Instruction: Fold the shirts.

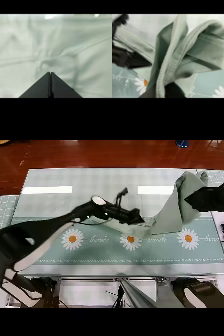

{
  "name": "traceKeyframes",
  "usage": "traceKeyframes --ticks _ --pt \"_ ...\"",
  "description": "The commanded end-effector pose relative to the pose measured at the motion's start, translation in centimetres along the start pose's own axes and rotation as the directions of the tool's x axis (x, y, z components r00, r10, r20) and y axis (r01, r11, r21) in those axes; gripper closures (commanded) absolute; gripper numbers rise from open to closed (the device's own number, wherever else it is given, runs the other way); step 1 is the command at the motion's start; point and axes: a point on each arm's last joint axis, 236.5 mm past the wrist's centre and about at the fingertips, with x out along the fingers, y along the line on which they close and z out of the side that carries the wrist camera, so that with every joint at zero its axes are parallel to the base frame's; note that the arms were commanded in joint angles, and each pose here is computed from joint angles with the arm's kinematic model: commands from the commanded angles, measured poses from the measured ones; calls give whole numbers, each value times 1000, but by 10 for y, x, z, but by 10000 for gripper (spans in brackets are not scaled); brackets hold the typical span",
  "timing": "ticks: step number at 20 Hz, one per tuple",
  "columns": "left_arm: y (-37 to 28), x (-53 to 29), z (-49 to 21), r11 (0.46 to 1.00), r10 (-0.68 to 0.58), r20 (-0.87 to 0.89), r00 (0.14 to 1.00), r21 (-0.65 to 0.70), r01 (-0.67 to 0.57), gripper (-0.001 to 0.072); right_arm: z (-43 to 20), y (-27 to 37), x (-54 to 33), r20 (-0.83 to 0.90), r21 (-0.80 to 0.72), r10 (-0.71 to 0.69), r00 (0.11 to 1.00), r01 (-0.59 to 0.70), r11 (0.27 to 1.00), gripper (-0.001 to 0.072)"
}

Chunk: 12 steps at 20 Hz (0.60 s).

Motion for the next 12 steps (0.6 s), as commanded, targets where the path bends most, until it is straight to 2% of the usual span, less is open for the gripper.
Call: traceKeyframes --ticks 1,6,11,12 --pt "-4 -97 63 989 67 178 982 116 -88 682 13 18 13 22 -17 80 997 -80 997 690" --pt "-29 -281 113 968 95 461 882 162 -189 682 31 91 89 19 -128 194 981 -190 974 689" --pt "-63 -391 90 947 93 586 805 198 -253 681 12 168 212 -33 -111 291 956 -293 950 687" --pt "-71 -401 82 941 91 596 798 211 -265 681 0 181 237 -58 -82 310 949 -314 946 652"
